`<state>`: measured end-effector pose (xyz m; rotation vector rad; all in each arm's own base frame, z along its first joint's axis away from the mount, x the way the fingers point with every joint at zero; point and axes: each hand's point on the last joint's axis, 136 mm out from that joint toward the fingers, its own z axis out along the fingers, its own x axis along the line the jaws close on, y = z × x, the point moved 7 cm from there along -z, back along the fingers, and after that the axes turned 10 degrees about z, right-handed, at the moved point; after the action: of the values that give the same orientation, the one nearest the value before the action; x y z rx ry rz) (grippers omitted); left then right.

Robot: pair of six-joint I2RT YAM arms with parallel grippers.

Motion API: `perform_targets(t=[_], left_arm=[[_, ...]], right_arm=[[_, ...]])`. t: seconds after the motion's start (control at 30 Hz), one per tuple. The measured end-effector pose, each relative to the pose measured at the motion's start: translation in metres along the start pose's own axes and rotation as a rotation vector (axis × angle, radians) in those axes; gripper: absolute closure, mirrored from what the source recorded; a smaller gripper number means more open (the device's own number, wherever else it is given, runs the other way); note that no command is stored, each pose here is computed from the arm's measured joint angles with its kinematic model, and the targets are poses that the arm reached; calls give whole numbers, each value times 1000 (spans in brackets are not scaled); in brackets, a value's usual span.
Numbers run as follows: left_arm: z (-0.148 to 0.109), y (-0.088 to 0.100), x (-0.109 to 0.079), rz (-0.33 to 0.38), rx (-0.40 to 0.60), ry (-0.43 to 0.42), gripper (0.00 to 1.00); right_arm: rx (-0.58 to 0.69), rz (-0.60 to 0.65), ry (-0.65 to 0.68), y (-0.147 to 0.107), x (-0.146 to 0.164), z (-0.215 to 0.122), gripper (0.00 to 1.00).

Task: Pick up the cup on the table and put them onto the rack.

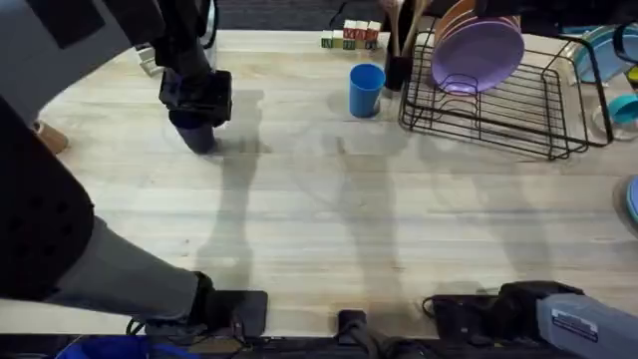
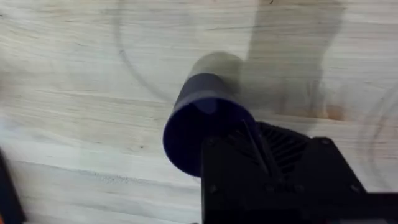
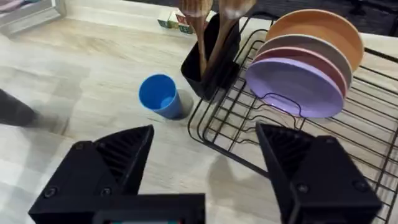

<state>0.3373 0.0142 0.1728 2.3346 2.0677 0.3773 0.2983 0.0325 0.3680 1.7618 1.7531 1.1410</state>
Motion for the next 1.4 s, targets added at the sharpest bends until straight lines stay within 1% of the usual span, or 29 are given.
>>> perform_targets(t=[0.17,0.23,0.3,0.43,0.6,0.73,0.8,0.87,1.0,1.13,1.23,1.4], left_arm=[[-4,-3,-4,14,20,-3,958],[-12,-3,-11,41,25,-11,958],[-23,3,-21,75,8,-17,958],[-60,21,-50,160,-86,-32,958],[-111,36,-86,258,-234,-59,958],[-147,47,-121,334,-378,-95,958],[-161,52,-142,385,-461,-117,958],[-171,53,-165,452,-523,-137,958],[-189,46,-208,592,-625,-176,960],[-205,38,-242,687,-712,-226,961],[-214,37,-256,717,-767,-268,961],[-220,41,-267,734,-821,-329,962]], right_arm=[[0,0,0,0,0,0,9],[1,0,0,0,0,0,9],[-2,-1,0,0,1,-2,9],[-22,-6,3,-1,3,-13,9],[-23,-7,4,-5,6,-26,9],[-6,-2,-15,-11,4,-31,9],[-2,-1,-27,-13,4,-34,9],[-4,-1,-34,-14,4,-39,9],[-8,-1,-37,-20,6,-51,9],[-21,-4,-42,-24,7,-64,9],[-31,-7,-42,-25,9,-70,9],[-49,-10,-42,-26,10,-77,9]])
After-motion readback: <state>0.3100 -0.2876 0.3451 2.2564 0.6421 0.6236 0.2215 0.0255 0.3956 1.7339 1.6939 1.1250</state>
